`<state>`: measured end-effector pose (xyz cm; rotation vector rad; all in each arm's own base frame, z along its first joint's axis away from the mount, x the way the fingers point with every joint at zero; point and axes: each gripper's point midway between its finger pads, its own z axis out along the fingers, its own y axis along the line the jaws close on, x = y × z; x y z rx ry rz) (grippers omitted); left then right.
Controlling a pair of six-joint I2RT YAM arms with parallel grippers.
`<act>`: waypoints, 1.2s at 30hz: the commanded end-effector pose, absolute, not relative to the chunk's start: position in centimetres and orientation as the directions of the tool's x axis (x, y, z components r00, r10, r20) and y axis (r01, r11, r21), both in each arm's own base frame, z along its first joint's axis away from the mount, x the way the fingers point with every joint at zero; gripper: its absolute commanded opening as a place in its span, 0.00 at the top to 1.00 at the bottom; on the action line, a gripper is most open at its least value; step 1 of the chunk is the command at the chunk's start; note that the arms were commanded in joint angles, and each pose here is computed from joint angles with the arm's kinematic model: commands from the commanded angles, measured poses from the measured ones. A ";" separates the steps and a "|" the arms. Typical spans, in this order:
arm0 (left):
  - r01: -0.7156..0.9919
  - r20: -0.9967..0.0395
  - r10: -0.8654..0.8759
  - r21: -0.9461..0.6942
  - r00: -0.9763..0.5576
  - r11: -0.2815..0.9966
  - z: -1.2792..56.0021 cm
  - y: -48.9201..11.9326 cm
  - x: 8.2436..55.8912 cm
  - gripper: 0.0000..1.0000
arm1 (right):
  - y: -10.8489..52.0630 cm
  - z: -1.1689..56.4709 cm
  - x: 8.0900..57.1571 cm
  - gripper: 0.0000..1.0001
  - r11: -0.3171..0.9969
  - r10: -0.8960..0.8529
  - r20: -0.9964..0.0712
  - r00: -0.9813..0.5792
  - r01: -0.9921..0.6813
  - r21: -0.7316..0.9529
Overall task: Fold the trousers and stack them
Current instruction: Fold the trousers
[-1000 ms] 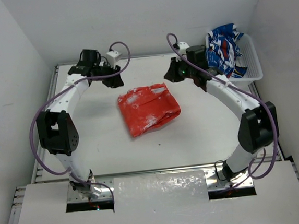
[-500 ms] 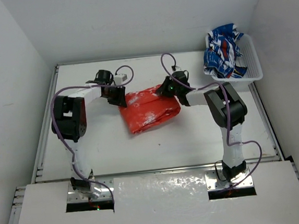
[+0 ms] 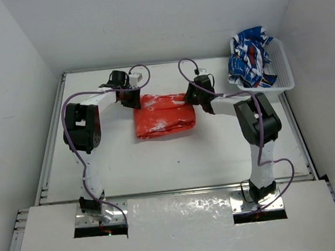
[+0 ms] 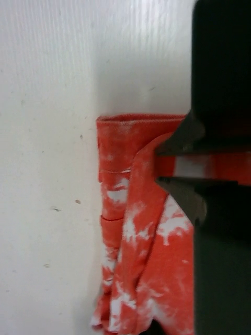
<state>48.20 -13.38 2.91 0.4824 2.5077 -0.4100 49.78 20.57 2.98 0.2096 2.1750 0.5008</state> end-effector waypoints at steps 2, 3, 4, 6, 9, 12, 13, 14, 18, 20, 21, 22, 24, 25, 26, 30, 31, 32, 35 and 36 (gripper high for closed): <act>0.397 -0.607 0.257 -0.106 -0.752 0.912 4.2 -11.6 49.3 0.77 | 18.2 11.7 48.9 0.58 0.949 0.157 -0.839 -0.521 -0.155 0.273; 0.403 -0.616 0.257 -0.108 -0.745 0.909 4.8 -11.8 49.2 0.76 | 17.7 13.3 47.3 0.52 0.948 0.159 -0.829 -0.536 -0.150 0.279; 0.404 -0.617 0.258 -0.107 -0.743 0.909 4.9 -11.8 49.1 0.76 | 17.4 12.9 45.9 0.46 0.945 0.188 -0.796 -0.576 -0.114 0.305; 0.408 -0.619 0.260 -0.106 -0.741 0.907 5.0 -11.9 49.1 0.76 | 17.4 13.0 42.9 0.36 0.923 0.252 -0.726 -0.640 -0.068 0.380; 0.410 -0.620 0.266 -0.098 -0.738 0.907 5.2 -11.7 49.2 0.75 | 18.9 10.4 38.6 0.29 0.847 0.336 -0.609 -0.719 -0.052 0.529; 0.412 -0.618 0.267 -0.101 -0.739 0.906 5.1 -11.9 49.0 0.75 | 19.4 8.7 36.9 0.24 0.830 0.339 -0.534 -0.774 -0.022 0.558; 0.413 -0.618 0.269 -0.101 -0.739 0.905 5.1 -11.9 49.0 0.75 | 19.3 8.1 36.3 0.24 0.829 0.337 -0.509 -0.792 -0.006 0.559; 0.412 -0.618 0.271 -0.093 -0.738 0.907 5.1 -11.9 49.0 0.75 | 19.8 8.0 35.9 0.24 0.810 0.348 -0.485 -0.802 -0.004 0.587; 0.410 -0.610 0.279 -0.083 -0.742 0.908 4.8 -11.8 48.6 0.75 | 20.9 6.8 34.6 0.31 0.760 0.363 -0.420 -0.832 0.004 0.650; 0.406 -0.607 0.285 -0.068 -0.742 0.911 4.5 -11.6 48.6 0.76 | 21.4 6.3 34.2 0.45 0.734 0.371 -0.390 -0.843 0.009 0.680; 0.404 -0.604 0.289 -0.060 -0.743 0.913 4.3 -11.4 48.7 0.80 | 21.3 6.0 34.1 0.55 0.729 0.376 -0.379 -0.845 0.017 0.684; 0.402 -0.602 0.292 -0.054 -0.743 0.914 4.2 -11.4 48.7 0.87 | 21.3 5.6 34.0 0.75 0.726 0.378 -0.367 -0.850 0.027 0.687; 0.397 -0.594 0.302 -0.032 -0.745 0.917 3.7 -11.0 49.1 0.95 | 20.5 4.4 33.8 0.93 0.725 0.393 -0.343 -0.853 0.059 0.686; 0.394 -0.589 0.305 -0.026 -0.749 0.919 3.5 -10.8 49.2 1.00 | 20.2 4.0 33.6 1.00 0.722 0.395 -0.331 -0.857 0.067 0.689; 0.389 -0.579 0.309 -0.017 -0.755 0.921 3.0 -10.6 49.2 1.00 | 20.0 3.6 33.7 1.00 0.724 0.390 -0.342 -0.855 0.055 0.687; 0.385 -0.579 0.326 0.023 -0.747 0.922 2.9 -10.2 50.3 1.00 | 17.7 0.7 32.7 1.00 0.821 0.280 -0.413 -0.867 -0.008 0.571; 0.385 -0.577 0.327 0.022 -0.748 0.922 2.8 -10.2 50.4 1.00 | 17.4 0.3 32.8 1.00 0.835 0.259 -0.429 -0.866 -0.023 0.550; 0.386 -0.583 0.326 0.023 -0.744 0.922 3.0 -10.3 50.7 1.00 | 17.3 0.2 33.2 1.00 0.848 0.218 -0.461 -0.860 -0.067 0.526; 0.395 -0.601 0.322 0.011 -0.732 0.919 3.8 -10.7 51.1 1.00 | 16.8 -0.6 34.2 1.00 0.875 0.165 -0.493 -0.854 -0.104 0.473; 0.397 -0.605 0.320 0.006 -0.729 0.918 4.0 -10.7 51.2 1.00 | 16.8 -0.8 34.5 1.00 0.878 0.156 -0.498 -0.853 -0.112 0.466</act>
